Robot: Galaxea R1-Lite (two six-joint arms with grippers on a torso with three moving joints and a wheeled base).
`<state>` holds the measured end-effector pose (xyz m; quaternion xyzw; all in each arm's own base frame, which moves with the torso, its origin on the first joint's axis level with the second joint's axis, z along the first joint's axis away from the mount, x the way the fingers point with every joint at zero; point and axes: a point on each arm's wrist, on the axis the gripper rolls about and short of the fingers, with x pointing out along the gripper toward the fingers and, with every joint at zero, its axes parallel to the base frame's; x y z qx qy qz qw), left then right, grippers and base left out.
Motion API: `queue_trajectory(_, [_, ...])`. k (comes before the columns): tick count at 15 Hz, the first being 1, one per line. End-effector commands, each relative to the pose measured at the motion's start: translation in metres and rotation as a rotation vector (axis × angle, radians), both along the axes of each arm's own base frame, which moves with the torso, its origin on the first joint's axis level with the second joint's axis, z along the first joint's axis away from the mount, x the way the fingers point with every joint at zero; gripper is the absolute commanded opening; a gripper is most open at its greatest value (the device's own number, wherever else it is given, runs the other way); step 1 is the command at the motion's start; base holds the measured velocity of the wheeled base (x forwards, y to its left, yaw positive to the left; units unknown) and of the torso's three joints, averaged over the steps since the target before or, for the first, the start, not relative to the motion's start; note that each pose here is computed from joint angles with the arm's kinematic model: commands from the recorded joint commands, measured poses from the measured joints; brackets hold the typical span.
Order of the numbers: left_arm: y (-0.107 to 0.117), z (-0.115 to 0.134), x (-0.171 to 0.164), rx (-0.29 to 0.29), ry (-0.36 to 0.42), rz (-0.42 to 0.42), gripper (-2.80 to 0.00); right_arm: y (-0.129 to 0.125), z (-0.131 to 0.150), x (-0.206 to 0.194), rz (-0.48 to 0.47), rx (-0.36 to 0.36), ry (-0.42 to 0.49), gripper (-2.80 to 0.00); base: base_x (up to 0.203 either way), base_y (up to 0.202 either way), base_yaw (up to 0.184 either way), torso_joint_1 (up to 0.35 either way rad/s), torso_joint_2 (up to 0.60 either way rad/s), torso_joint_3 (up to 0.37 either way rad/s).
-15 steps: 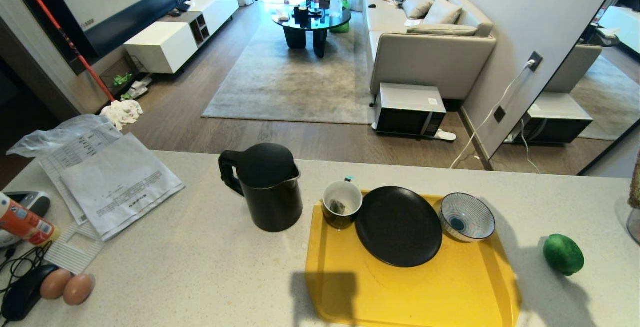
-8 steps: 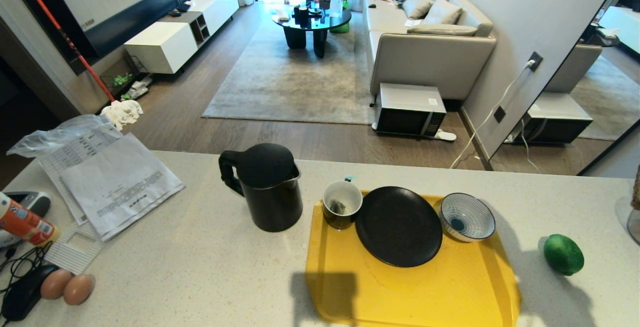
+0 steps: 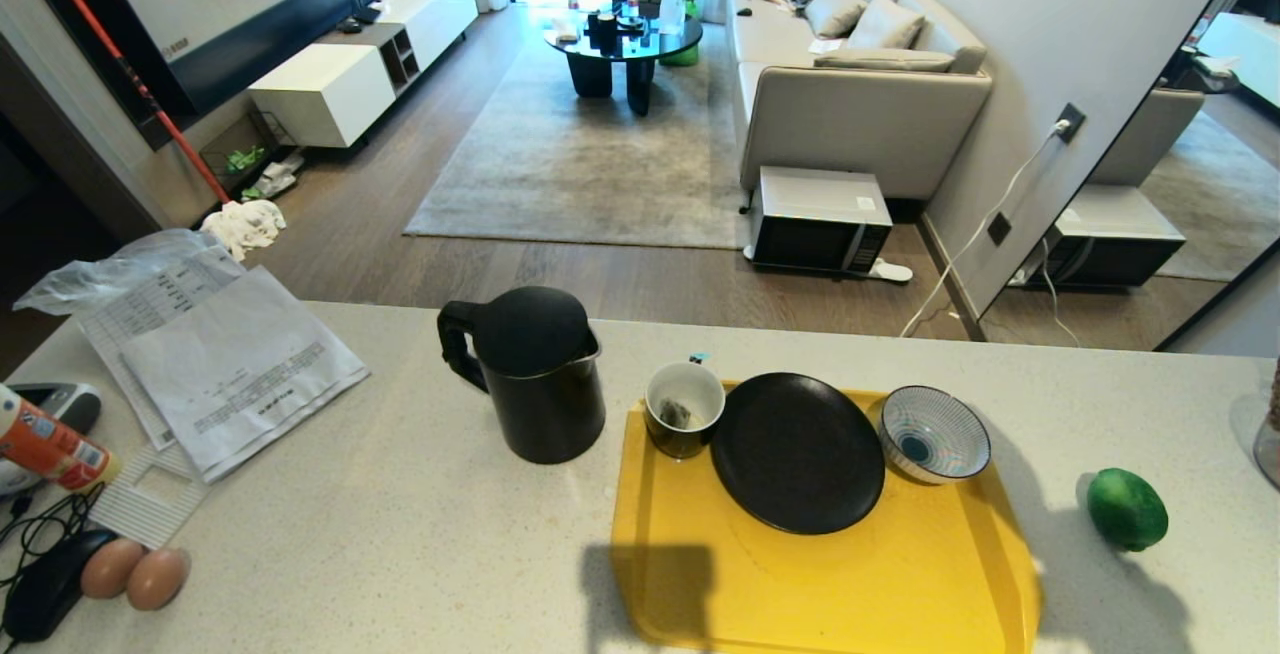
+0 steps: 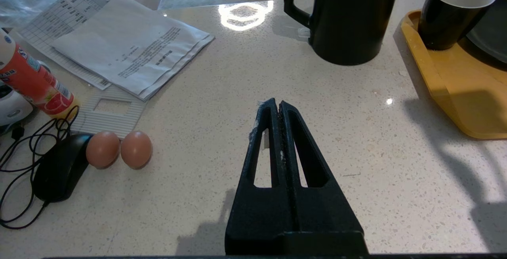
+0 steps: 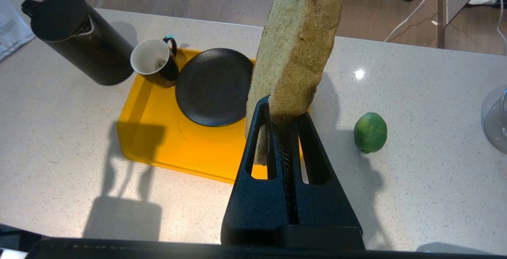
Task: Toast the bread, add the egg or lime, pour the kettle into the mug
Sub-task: Put the bread slices in the toaster
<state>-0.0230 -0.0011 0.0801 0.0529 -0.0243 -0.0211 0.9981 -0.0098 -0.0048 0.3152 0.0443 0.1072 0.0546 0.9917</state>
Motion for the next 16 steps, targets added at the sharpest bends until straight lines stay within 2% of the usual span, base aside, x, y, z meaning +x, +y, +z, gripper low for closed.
queue_trajectory(1, [0.0, -0.005, 0.001, 0.001, 0.014, 0.0, -2.8, -0.001, -0.001, -0.002, 0.0, -0.002, -0.002, -2.8, 0.0, 0.0, 0.0, 0.0, 0.0, 0.0])
queue_trajectory(4, [0.0, -0.005, 0.001, 0.001, 0.014, 0.0, -2.8, -0.001, -0.003, -0.004, 0.008, -0.026, -0.007, -2.8, 0.0, 0.0, 0.0, 0.0, 0.0, 0.0])
queue_trajectory(16, [0.0, -0.005, 0.001, 0.004, 0.016, -0.001, -2.8, 0.005, 0.0, 0.021, 0.018, -0.029, 0.01, -2.8, 0.0, 0.0, 0.0, 0.0, 0.0, 0.0])
